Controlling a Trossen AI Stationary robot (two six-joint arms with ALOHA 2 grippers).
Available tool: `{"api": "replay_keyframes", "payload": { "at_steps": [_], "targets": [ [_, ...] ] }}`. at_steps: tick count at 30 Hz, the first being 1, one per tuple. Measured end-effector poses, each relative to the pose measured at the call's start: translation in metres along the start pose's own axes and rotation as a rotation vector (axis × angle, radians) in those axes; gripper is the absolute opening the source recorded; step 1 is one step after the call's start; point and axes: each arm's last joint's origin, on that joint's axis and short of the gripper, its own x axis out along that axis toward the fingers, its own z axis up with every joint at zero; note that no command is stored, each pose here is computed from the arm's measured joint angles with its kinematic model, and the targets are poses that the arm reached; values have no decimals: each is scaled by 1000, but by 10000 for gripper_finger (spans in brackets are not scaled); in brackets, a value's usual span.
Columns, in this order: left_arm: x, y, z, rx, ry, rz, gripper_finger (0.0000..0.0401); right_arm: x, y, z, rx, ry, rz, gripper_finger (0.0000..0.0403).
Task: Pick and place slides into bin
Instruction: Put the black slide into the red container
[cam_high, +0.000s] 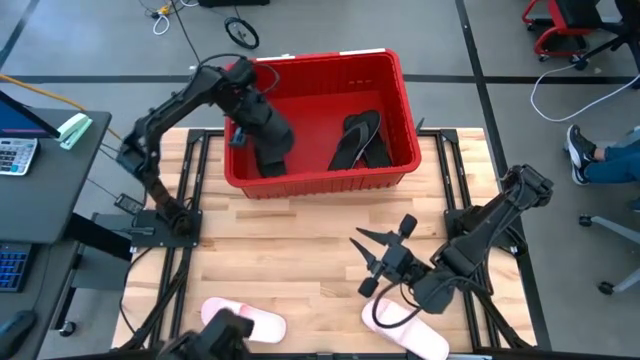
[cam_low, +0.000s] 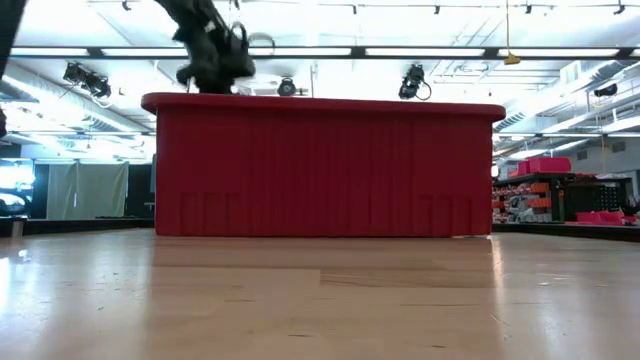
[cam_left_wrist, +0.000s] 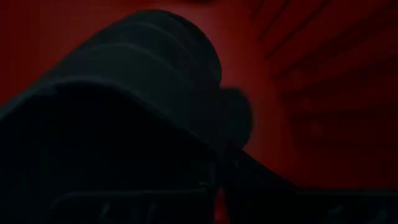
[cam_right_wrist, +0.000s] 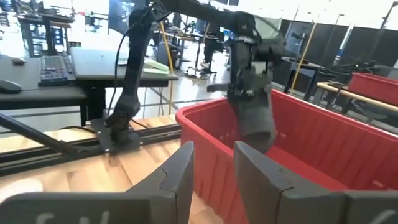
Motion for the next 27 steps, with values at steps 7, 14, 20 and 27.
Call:
{"api": "replay_keyframes", "payload": {
  "at_steps": [7, 14, 20, 27],
  "targets": [
    [49, 31, -23, 19, 172, -76, 11, 16, -5, -1, -8, 17, -6, 119],
    [76, 36, -23, 38, 197, -148, 11, 32, -12, -7, -19, 61, -19, 119],
    [81, 32, -10, 55, 170, -158, 11, 45, -19, -14, -17, 107, -24, 119],
    [88, 27, 7, 34, 137, -139, 24, 48, -19, -15, 18, 128, 6, 118]
  ]
}}
